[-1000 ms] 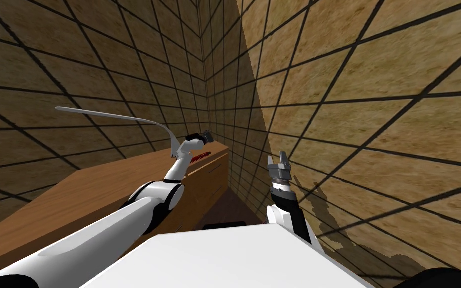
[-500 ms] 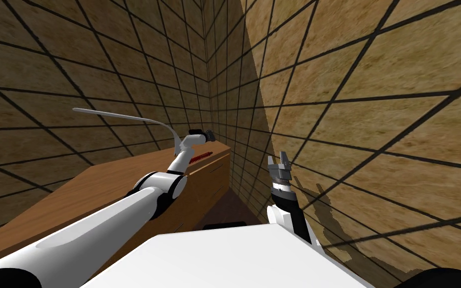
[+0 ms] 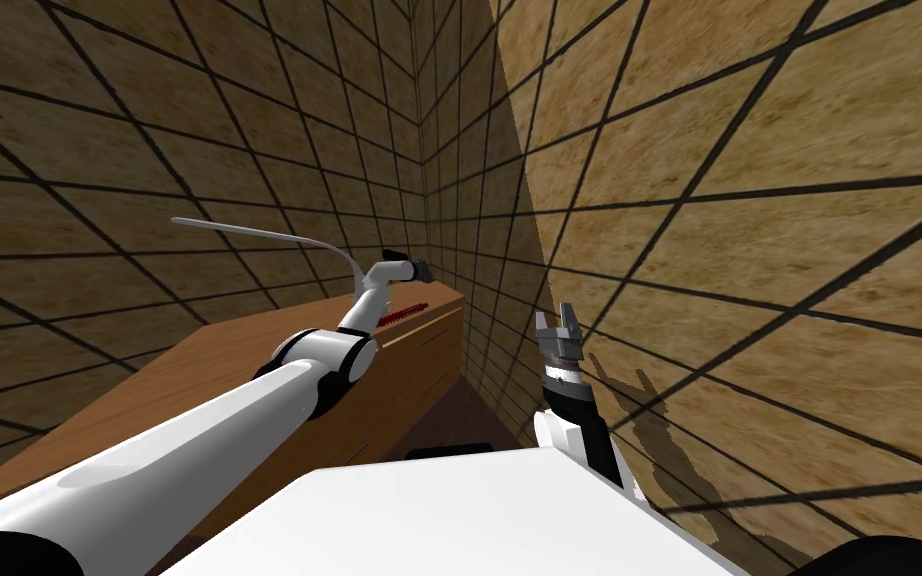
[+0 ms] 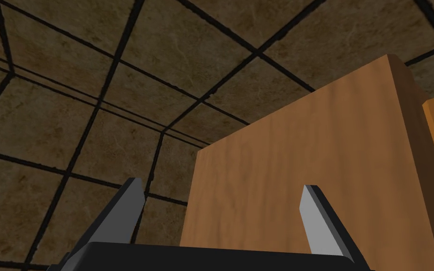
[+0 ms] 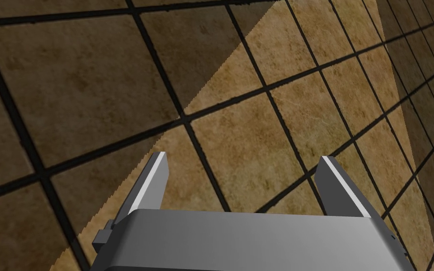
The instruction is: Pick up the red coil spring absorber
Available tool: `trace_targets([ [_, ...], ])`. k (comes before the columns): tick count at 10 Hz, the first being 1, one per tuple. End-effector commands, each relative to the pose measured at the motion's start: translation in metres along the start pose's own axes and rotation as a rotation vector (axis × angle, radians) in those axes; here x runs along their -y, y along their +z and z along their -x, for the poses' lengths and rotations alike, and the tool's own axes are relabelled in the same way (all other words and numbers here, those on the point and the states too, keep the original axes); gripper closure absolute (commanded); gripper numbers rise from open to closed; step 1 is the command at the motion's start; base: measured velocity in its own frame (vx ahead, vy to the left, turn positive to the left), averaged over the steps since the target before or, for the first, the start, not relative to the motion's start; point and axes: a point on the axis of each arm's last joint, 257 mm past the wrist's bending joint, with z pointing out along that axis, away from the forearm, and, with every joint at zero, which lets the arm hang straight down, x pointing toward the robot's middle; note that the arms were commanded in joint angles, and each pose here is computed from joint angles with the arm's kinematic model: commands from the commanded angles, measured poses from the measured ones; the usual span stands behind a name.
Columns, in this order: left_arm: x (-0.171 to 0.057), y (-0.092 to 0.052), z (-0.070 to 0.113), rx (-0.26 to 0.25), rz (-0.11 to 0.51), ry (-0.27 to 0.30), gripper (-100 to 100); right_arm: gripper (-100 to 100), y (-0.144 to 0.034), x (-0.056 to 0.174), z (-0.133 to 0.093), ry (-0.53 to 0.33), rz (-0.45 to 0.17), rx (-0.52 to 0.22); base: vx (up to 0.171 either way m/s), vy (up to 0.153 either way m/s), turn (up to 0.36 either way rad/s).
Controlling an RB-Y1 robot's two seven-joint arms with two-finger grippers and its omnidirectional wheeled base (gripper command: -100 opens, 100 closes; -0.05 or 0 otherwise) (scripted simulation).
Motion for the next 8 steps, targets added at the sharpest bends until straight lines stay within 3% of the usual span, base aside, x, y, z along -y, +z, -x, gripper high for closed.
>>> trace_targets([
  [1, -0.009, 0.003, 0.004, 0.028, 0.055, -0.007, -100, 0, 0.000, 0.000, 0.000, 0.000, 0.000, 0.000, -0.009, -0.004, 0.042],
  [2, -0.005, 0.002, -0.002, 0.037, 0.078, -0.007, -100, 0, 0.000, 0.000, 0.000, 0.000, 0.000, 0.000, -0.021, -0.006, 0.068],
  [3, -0.018, 0.005, 0.009, 0.066, 0.121, -0.016, -100, 0, 0.000, 0.000, 0.000, 0.000, 0.000, 0.000, 0.006, -0.003, 0.039],
  [4, -0.019, 0.005, 0.010, 0.069, 0.125, -0.018, -100, 0, 0.000, 0.000, 0.000, 0.000, 0.000, 0.000, 0.019, -0.001, 0.011],
  [8, -0.039, 0.003, 0.024, 0.149, 0.250, -0.036, -100, 0, 0.000, 0.000, 0.000, 0.000, 0.000, 0.000, -0.010, -0.006, 0.075],
])
